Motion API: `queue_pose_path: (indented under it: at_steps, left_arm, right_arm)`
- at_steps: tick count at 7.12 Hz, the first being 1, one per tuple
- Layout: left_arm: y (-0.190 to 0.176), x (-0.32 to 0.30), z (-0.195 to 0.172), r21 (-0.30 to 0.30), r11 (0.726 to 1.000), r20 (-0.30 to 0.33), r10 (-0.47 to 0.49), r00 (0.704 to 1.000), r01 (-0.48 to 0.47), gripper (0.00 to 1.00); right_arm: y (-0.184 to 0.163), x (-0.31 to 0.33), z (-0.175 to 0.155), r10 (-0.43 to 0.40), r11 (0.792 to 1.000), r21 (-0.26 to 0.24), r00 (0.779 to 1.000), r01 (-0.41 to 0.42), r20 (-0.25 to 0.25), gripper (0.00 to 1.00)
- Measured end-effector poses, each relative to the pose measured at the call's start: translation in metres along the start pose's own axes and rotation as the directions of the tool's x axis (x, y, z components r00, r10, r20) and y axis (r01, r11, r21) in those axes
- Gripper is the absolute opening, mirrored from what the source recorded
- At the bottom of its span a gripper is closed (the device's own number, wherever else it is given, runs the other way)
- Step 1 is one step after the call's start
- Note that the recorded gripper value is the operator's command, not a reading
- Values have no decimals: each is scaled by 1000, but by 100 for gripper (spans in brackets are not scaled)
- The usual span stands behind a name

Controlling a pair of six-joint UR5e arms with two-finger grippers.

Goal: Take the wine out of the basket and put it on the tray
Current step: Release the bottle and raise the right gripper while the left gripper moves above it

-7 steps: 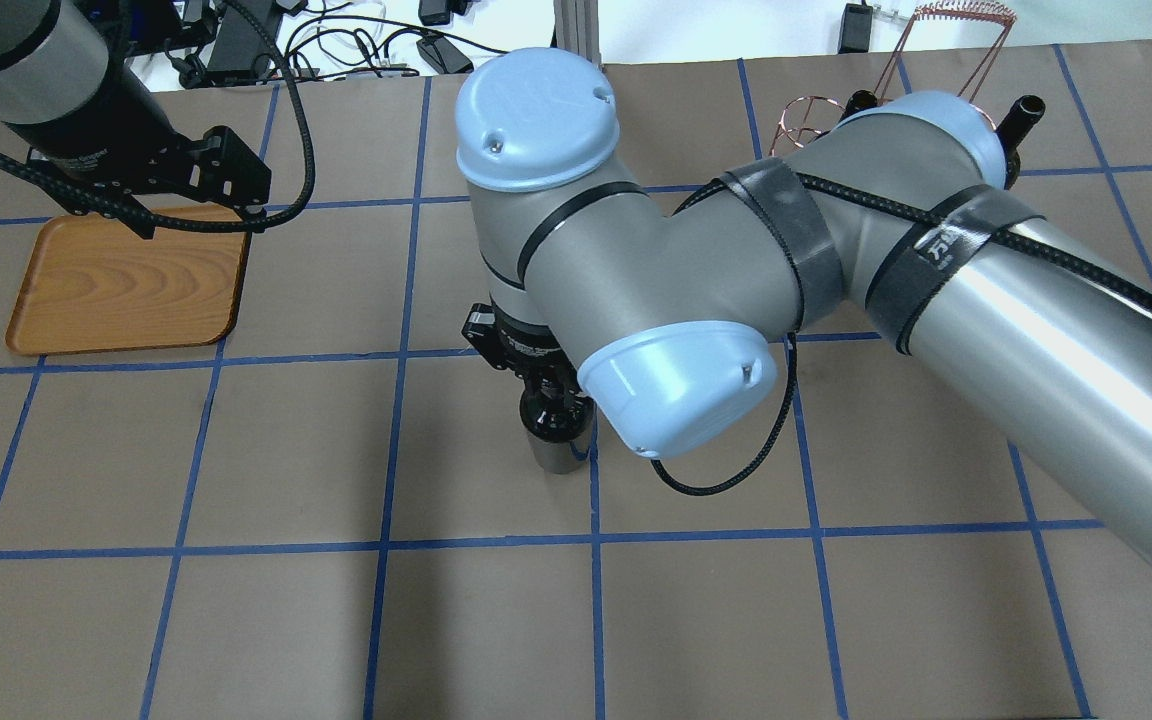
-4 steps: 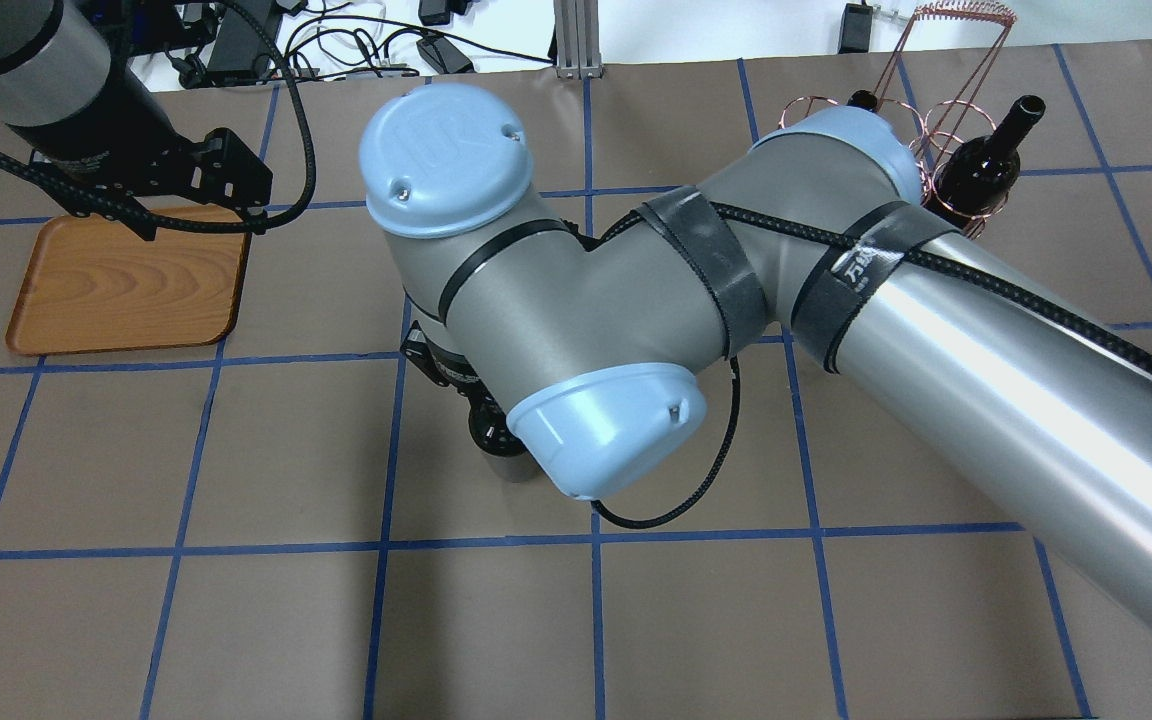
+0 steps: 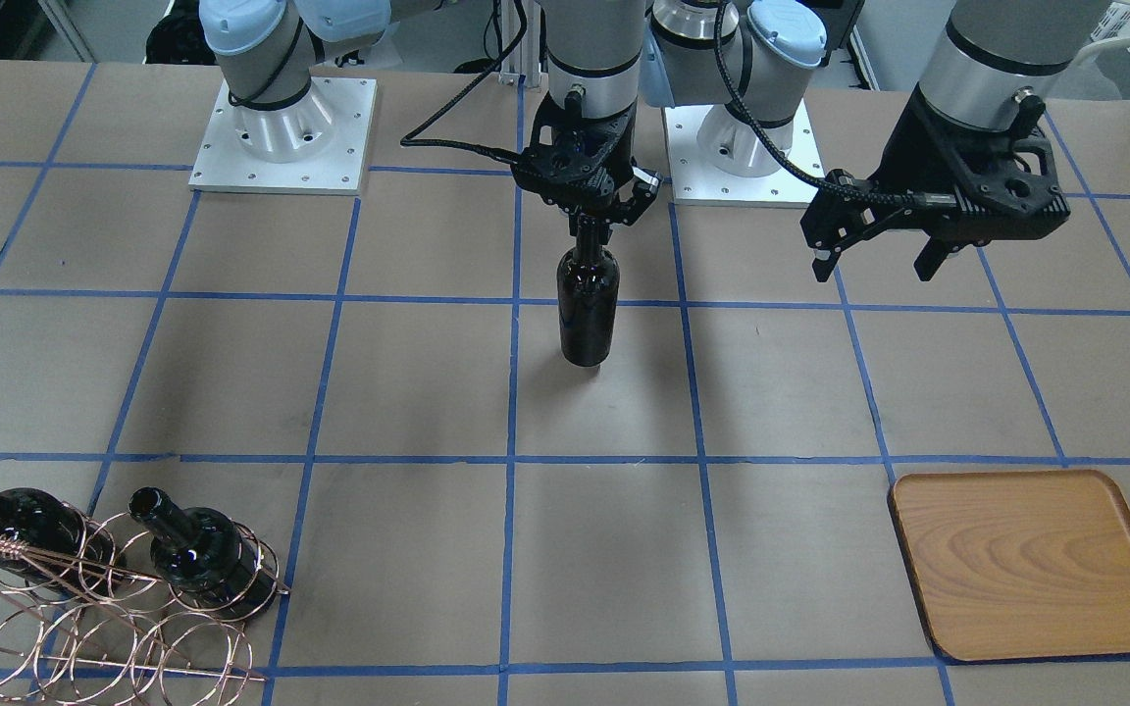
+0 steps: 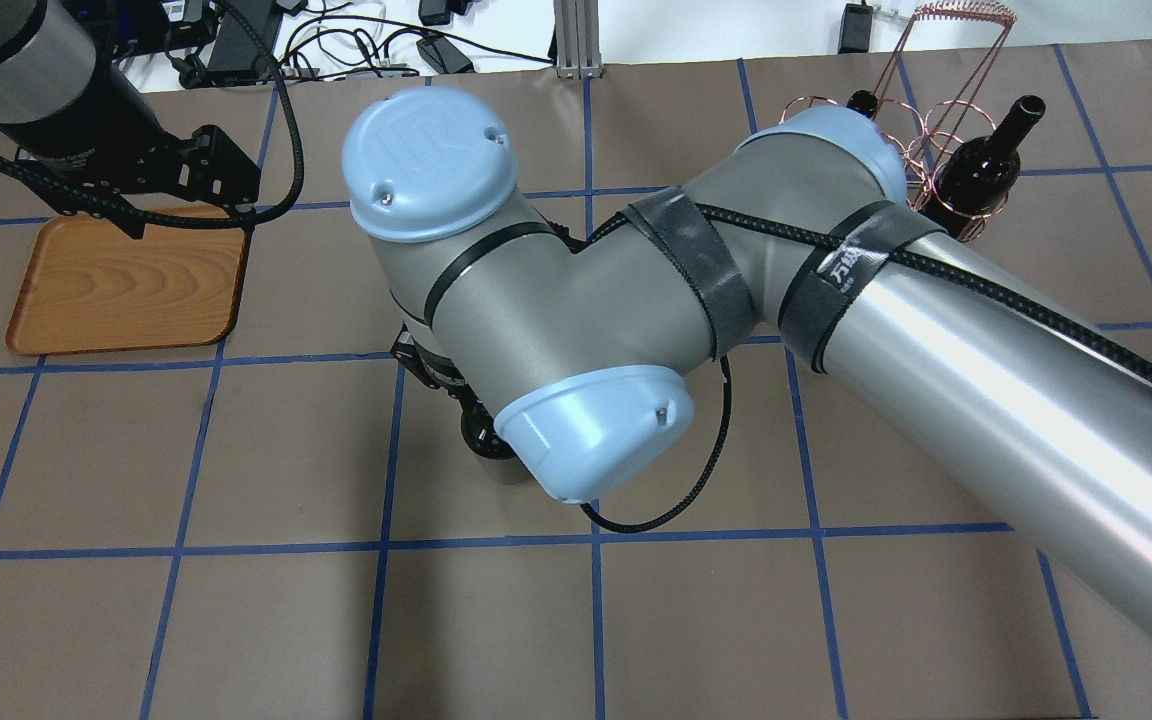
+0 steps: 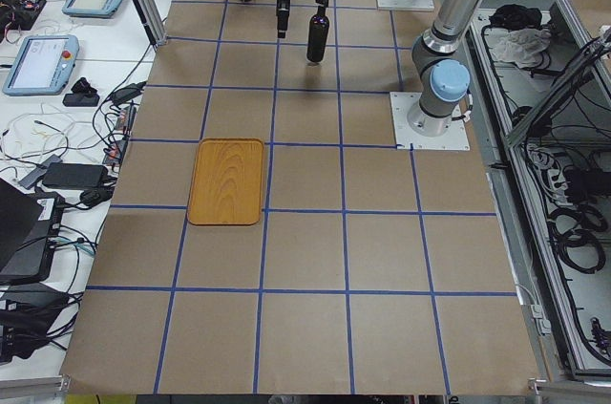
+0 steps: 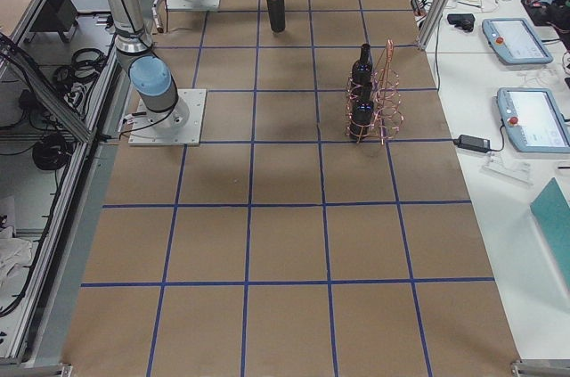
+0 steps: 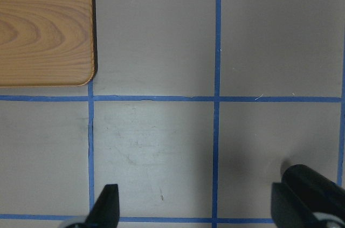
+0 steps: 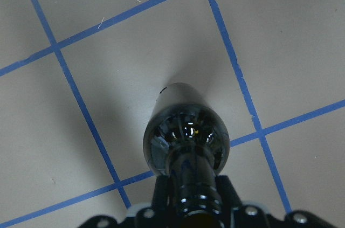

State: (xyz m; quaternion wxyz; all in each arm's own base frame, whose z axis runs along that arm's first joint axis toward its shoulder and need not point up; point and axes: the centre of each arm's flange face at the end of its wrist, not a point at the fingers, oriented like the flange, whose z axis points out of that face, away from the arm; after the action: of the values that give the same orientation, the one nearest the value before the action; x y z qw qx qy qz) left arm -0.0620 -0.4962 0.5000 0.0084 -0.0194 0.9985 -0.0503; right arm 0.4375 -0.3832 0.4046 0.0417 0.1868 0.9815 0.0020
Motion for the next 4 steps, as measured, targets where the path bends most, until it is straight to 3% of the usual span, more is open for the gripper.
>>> queue_pose_path:
  at_steps: [1, 4]
  left_arm:
    - [0, -7, -1, -2, 1000, 1, -9, 1000, 9, 100]
    - [1, -11, 0, -6, 1000, 0, -15, 1000, 15, 100]
  right_arm:
    - [0, 0, 0, 0, 1000, 0, 1000, 0, 1, 98]
    - [5, -2, -9, -18, 1000, 11, 1000, 18, 15, 100]
